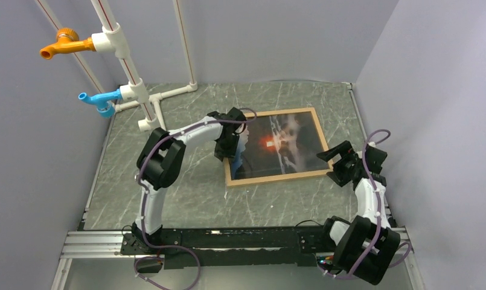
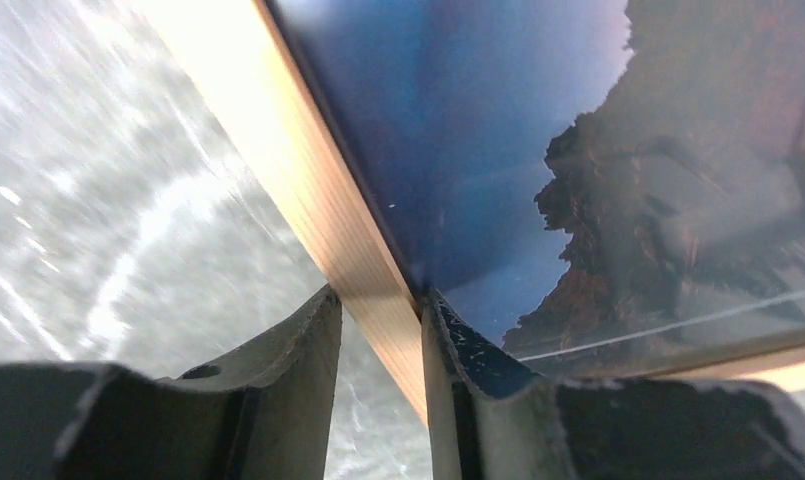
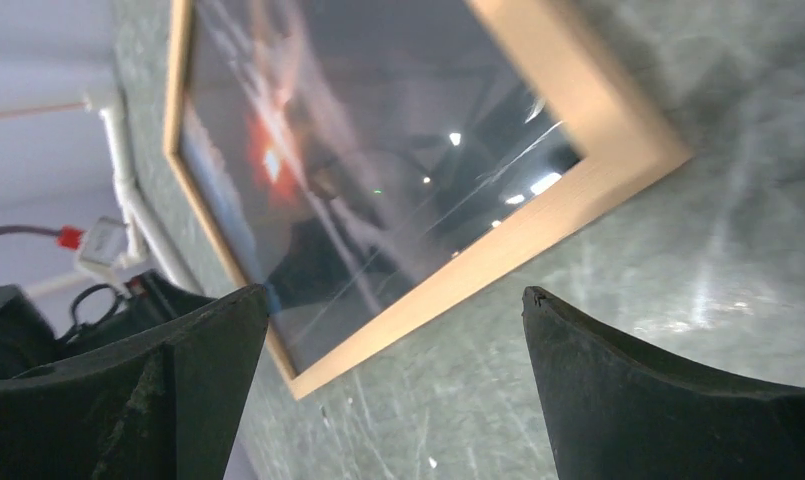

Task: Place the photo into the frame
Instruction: Adjust the photo frame at the center of the board.

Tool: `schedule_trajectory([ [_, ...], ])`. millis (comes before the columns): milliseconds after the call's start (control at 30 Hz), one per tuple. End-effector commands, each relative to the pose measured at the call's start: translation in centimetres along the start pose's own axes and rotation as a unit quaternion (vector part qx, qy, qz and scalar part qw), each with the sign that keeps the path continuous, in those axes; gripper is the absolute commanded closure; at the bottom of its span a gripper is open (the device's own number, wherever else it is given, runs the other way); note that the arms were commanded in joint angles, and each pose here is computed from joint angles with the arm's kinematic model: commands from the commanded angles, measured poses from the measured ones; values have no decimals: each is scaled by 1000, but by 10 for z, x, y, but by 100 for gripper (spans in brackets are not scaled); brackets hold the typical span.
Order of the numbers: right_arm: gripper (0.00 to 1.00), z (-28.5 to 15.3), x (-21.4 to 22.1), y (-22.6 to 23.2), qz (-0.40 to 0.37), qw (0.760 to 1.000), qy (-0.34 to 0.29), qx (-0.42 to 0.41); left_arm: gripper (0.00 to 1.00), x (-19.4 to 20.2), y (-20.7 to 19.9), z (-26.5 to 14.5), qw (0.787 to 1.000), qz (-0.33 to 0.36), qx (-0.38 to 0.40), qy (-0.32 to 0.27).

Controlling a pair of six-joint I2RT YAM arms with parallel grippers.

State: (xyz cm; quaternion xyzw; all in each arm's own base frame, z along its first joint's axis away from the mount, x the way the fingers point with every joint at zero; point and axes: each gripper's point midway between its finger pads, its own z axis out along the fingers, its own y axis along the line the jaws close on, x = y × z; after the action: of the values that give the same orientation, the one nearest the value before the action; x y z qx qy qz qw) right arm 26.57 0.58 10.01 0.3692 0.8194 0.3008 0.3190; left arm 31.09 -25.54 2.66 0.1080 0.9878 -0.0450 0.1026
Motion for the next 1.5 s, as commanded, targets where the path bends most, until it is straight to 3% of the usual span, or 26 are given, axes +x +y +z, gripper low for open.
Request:
schedule_trajectory([
  [0,0,-7,-23,-20,2,998,-30,50,72,-49,51,12,993,28,-105,-39],
  [67,0,-8,-33,-27,5,996,-51,73,56,-57,55,9,993,27,-109,-44],
  [167,0,-11,-44,-39,4,991,-81,108,10,-56,51,-3,994,16,-90,-61],
  [233,0,-16,-54,-48,10,984,-112,136,1,-46,47,-13,995,-2,-68,-70],
  [433,0,-10,-68,-55,16,978,-159,134,1,5,16,-41,996,-44,29,-78],
  [767,0,53,-48,-60,32,997,-4,71,1,71,-26,-38,991,-82,100,-43],
  [1133,0,50,26,-54,53,993,101,9,2,48,-34,-14,990,-88,107,-29],
  [1467,0,13,104,-50,89,989,112,-33,0,-10,-5,1,994,-73,70,-43],
])
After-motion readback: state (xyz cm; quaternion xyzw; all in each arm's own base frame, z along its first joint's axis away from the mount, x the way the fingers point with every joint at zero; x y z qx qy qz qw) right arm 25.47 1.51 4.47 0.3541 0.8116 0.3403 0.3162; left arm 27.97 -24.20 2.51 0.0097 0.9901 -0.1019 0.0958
